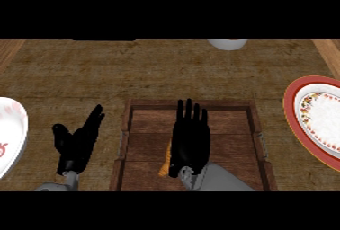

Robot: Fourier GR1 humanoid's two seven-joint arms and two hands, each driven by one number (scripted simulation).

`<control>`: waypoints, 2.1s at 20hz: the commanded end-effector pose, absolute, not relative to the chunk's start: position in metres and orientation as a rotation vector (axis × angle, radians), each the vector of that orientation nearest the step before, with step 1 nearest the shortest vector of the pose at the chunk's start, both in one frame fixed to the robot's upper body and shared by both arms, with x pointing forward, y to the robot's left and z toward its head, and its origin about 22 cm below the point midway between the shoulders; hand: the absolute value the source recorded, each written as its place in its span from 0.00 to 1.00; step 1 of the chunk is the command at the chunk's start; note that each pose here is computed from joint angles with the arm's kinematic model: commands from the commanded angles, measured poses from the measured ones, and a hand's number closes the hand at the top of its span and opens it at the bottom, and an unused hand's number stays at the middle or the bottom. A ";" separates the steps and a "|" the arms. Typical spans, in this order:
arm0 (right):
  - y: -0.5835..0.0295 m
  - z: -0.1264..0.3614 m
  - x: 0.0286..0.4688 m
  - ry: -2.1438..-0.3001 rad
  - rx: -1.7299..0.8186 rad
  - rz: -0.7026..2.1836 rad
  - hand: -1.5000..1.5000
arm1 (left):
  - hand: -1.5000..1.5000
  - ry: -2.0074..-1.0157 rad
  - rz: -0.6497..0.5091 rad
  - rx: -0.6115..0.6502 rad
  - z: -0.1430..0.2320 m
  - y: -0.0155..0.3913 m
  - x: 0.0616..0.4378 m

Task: Pick the croissant from the tray and place it in the plate

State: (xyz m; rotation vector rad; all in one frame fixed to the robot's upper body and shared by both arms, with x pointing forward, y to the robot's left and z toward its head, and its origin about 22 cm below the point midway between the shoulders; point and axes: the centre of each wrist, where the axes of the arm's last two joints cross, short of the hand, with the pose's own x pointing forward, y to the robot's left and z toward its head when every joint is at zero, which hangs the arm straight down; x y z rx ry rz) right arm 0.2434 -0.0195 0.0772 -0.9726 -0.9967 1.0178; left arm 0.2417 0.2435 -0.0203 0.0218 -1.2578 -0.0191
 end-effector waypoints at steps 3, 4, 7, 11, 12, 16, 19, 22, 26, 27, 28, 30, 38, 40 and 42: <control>-0.010 0.069 0.245 -0.765 -1.044 0.953 0.00 | 0.50 -1.198 -0.030 -0.012 -0.038 0.225 0.241; -0.008 0.068 0.243 -0.786 -1.031 0.932 0.00 | 0.50 -1.179 -0.009 -0.013 -0.035 0.238 0.243; -0.013 0.053 0.248 -0.700 -1.019 1.056 1.00 | 0.50 -1.180 -0.008 0.008 -0.044 0.243 0.229; -0.004 0.055 0.245 -0.749 -1.050 1.088 1.00 | 0.50 -1.187 -0.030 -0.004 -0.022 0.239 0.247; -0.008 0.045 0.248 -0.751 -1.049 1.113 1.00 | 0.50 -1.178 -0.010 0.003 -0.041 0.250 0.221; -0.007 0.040 0.249 -0.760 -1.084 1.112 1.00 | 0.50 -1.192 -0.015 -0.011 -0.024 0.236 0.242; 0.000 0.060 0.250 -0.837 -1.148 1.096 1.00 | 0.50 -1.190 -0.017 0.005 -0.030 0.237 0.240; -0.019 0.073 0.284 -0.940 -1.216 0.882 1.00 | 0.50 -1.191 -0.004 0.008 -0.032 0.237 0.239; -0.094 0.097 0.352 -0.820 -1.325 0.459 1.00 | 0.50 -1.212 0.015 0.014 -0.025 0.242 0.237; -0.110 0.104 0.362 -0.792 -1.337 0.372 1.00 | 0.50 -1.219 0.016 0.025 -0.027 0.245 0.235; -0.118 0.119 0.372 -0.821 -1.397 0.304 1.00 | 0.50 -1.215 0.001 0.019 -0.027 0.245 0.233; -0.138 0.133 0.386 -0.836 -1.508 0.191 1.00 | 0.50 -1.227 -0.004 0.013 -0.023 0.243 0.236; -0.177 0.176 0.413 -0.851 -1.716 -0.217 1.00 | 0.50 -1.236 -0.054 -0.020 -0.020 0.235 0.239; -0.190 0.186 0.415 -0.868 -1.736 -0.313 1.00 | 0.50 -1.225 -0.040 -0.030 -0.022 0.234 0.239; -0.197 0.179 0.415 -0.852 -1.748 -0.361 1.00 | 0.50 -1.219 -0.043 -0.022 -0.026 0.228 0.235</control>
